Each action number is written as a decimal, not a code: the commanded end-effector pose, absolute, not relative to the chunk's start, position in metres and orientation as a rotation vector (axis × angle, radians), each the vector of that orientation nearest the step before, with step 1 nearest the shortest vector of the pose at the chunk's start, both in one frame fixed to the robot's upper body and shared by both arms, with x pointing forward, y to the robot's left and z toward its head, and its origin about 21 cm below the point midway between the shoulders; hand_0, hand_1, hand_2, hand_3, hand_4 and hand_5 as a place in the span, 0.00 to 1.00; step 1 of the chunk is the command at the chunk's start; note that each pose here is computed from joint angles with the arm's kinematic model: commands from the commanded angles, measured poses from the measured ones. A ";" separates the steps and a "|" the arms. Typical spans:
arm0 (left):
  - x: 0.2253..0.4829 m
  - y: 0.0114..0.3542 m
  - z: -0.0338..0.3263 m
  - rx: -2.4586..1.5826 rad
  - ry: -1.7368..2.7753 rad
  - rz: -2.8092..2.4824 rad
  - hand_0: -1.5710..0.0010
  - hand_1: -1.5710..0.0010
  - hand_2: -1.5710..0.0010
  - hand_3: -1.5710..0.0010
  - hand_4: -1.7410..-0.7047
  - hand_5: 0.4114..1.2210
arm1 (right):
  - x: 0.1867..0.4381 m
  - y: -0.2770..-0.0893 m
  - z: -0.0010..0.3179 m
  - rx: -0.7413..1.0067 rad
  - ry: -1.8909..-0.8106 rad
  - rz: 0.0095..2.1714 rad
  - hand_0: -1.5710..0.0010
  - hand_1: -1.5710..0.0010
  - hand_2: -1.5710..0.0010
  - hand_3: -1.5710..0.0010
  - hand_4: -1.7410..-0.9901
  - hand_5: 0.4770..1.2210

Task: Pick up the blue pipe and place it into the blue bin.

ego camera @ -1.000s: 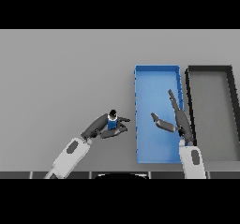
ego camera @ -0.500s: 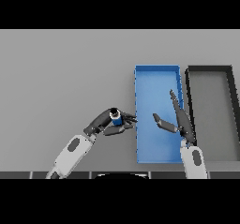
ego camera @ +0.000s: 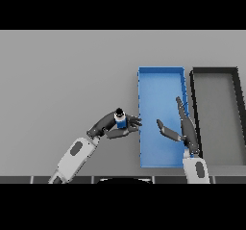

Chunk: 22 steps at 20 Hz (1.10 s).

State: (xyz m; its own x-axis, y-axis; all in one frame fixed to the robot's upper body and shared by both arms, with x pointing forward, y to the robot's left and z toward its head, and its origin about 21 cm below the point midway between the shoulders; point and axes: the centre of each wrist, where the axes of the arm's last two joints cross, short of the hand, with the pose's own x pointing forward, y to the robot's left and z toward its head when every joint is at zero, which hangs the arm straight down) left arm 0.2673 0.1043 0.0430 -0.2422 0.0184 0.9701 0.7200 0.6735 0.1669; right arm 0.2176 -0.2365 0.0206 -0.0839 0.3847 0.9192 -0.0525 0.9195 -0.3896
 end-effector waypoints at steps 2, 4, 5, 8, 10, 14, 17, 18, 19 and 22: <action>0.266 0.105 0.039 -0.597 -1.702 -0.752 0.00 0.00 0.00 0.00 0.26 1.00 | 0.213 -0.240 0.023 -0.279 -1.615 0.361 1.00 1.00 1.00 1.00 0.73 0.13; 0.265 0.108 0.038 -0.599 -1.713 -0.757 0.00 0.00 0.00 0.00 0.26 1.00 | 0.213 -0.237 0.027 -0.222 -1.669 0.330 1.00 0.99 0.99 1.00 0.75 0.12; 0.263 0.108 0.039 -0.613 -1.720 -0.764 0.00 0.00 0.00 0.00 0.26 1.00 | 0.215 -0.236 0.036 -0.164 -1.737 0.315 1.00 0.99 0.98 1.00 0.77 0.13; 0.268 0.109 0.043 -0.584 -1.709 -0.767 0.00 0.00 0.00 0.00 0.26 1.00 | 0.221 -0.243 0.064 -0.027 -1.842 0.347 1.00 0.99 0.99 1.00 0.76 0.16; 0.266 0.109 0.041 -0.586 -1.699 -0.770 0.00 0.00 0.00 0.00 0.26 1.00 | 0.219 -0.247 0.086 0.029 -1.852 0.453 1.00 1.00 0.99 1.00 0.77 0.15; 0.263 0.109 0.042 -0.573 -1.708 -0.785 0.00 0.00 0.00 0.00 0.26 1.00 | 0.219 -0.228 0.131 0.131 -1.830 0.664 1.00 1.00 1.00 1.00 0.73 0.09; 0.263 0.107 0.043 -0.573 -1.703 -0.796 0.00 0.00 0.00 0.00 0.26 1.00 | 0.225 -0.215 0.149 0.194 -1.822 0.809 1.00 1.00 1.00 1.00 0.68 0.07; 0.262 0.106 0.041 -0.578 -1.710 -0.794 0.00 0.00 0.00 0.00 0.26 1.00 | 0.224 -0.214 0.153 0.213 -1.813 0.840 1.00 1.00 1.00 1.00 0.66 0.07; 0.265 0.108 0.043 -0.567 -1.713 -0.796 0.00 0.00 0.00 0.00 0.26 1.00 | 0.226 -0.211 0.156 0.224 -1.797 0.867 1.00 1.00 1.00 1.00 0.65 0.06; 0.266 0.105 0.044 -0.568 -1.704 -0.808 0.00 0.00 0.00 0.00 0.26 1.00 | 0.229 -0.193 0.163 0.289 -1.760 0.917 1.00 1.00 1.00 1.00 0.67 0.06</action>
